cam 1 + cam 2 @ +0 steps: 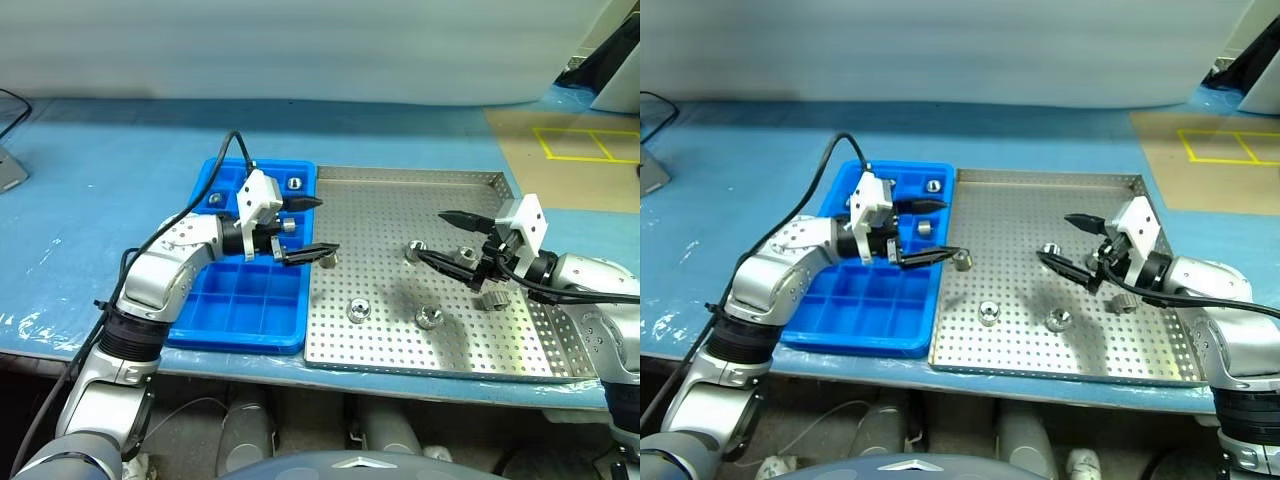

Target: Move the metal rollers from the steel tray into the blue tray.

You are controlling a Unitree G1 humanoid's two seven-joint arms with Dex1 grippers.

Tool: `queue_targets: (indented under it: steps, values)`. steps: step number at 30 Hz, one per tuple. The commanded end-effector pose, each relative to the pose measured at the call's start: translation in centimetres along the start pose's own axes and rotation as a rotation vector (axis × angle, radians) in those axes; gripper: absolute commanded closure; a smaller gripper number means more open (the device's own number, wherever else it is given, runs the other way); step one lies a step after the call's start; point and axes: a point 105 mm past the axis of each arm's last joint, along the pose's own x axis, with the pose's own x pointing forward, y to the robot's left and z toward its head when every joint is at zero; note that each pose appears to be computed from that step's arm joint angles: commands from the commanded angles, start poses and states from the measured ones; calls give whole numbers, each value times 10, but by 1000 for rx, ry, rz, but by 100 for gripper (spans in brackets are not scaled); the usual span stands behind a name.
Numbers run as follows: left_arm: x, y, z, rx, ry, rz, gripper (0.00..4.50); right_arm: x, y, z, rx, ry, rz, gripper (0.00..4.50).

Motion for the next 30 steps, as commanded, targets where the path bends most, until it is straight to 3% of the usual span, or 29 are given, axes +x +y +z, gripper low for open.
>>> queue_targets:
  steps: [1, 15, 19, 22, 30]
  values:
    - [-1, -3, 6, 34, 1, -16, 0, 1, -1, 7, -40, -20, -7, 2]
    - [0, 4, -6, 57, 72, 5, 0, 8, -1, 1, -35, -17, -8, 2]
    - [17, 16, -25, 121, 198, -12, 0, 12, -6, -3, -25, -3, -21, 2]
    - [23, 30, -40, 157, 392, -67, 0, 14, -10, -2, -31, -7, -32, 2]
    - [49, 53, -20, 120, 549, -250, 0, 17, -17, -5, -30, -33, -95, 2]
